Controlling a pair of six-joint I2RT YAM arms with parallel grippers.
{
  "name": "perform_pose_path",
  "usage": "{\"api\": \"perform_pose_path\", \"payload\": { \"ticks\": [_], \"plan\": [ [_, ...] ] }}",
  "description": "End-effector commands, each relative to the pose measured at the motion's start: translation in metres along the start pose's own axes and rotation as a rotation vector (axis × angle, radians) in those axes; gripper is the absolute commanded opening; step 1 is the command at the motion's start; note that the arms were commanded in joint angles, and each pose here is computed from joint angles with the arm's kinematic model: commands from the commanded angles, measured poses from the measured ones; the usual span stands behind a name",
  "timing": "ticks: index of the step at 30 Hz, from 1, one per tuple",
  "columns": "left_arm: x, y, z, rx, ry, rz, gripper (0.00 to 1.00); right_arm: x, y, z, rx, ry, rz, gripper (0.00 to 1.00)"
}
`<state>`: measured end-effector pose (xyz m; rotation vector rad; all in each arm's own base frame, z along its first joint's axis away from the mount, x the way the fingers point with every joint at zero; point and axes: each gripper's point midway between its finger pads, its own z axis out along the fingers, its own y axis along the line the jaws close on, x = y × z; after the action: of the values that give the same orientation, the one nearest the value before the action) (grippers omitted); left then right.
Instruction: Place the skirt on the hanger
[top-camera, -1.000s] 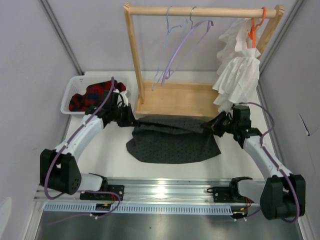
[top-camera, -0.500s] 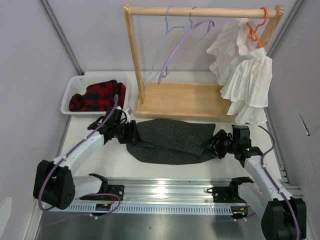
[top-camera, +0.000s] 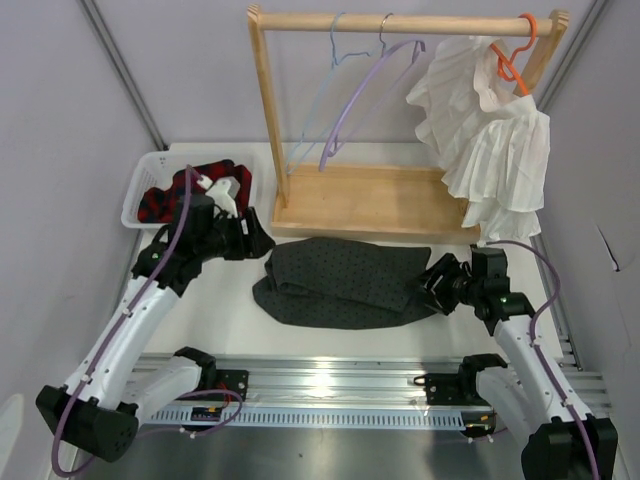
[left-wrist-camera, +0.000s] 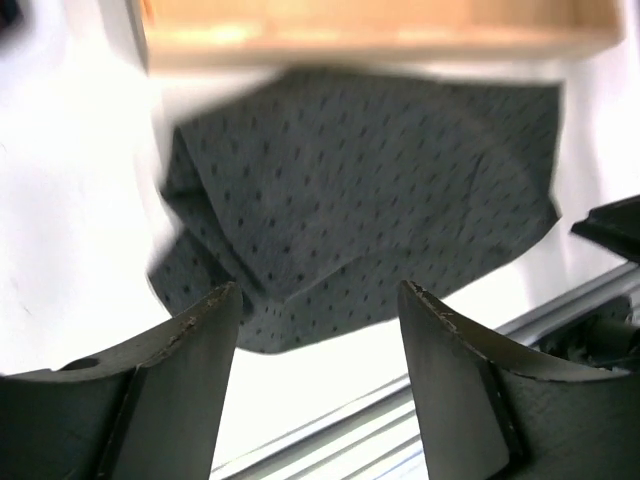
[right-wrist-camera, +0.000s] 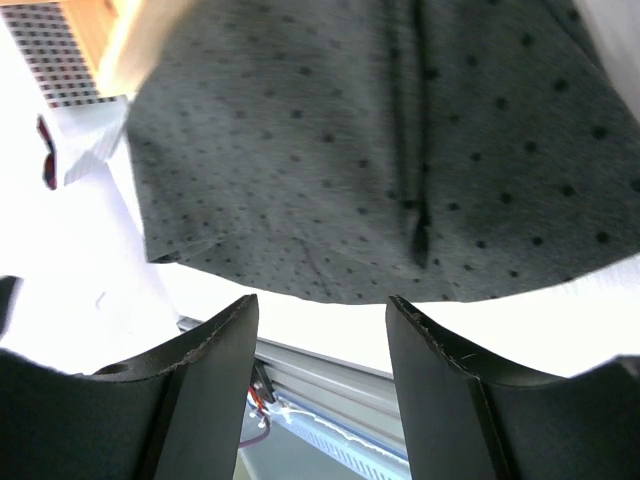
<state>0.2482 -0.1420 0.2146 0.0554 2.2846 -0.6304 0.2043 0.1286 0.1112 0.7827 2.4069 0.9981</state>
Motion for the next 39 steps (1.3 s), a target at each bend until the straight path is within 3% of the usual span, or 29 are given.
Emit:
{"api": "perform_pose_path", "payload": {
  "ticks": [1, 12, 20, 26, 39],
  "plan": [
    [-0.054, -0.024, -0.03, 0.04, -0.167, 0.08, 0.7, -0.008, 0.024, -0.014, -0.06, -0.027, -0.048, 0.6],
    [-0.238, -0.118, -0.139, 0.208, -0.731, 0.229, 0.73, -0.008, 0.047, -0.032, -0.112, -0.021, -0.153, 0.56],
    [-0.301, -0.158, -0.104, 0.336, -0.806, 0.356, 0.72, -0.008, 0.056, -0.035, -0.153, -0.018, -0.185, 0.51],
    [-0.323, -0.174, -0.071, 0.422, -0.836, 0.428, 0.71, -0.013, 0.068, -0.039, -0.177, -0.031, -0.215, 0.5],
    [-0.349, -0.191, -0.018, 0.494, -0.849, 0.43, 0.7, -0.019, 0.078, -0.043, -0.184, -0.056, -0.246, 0.5]
  ]
}}
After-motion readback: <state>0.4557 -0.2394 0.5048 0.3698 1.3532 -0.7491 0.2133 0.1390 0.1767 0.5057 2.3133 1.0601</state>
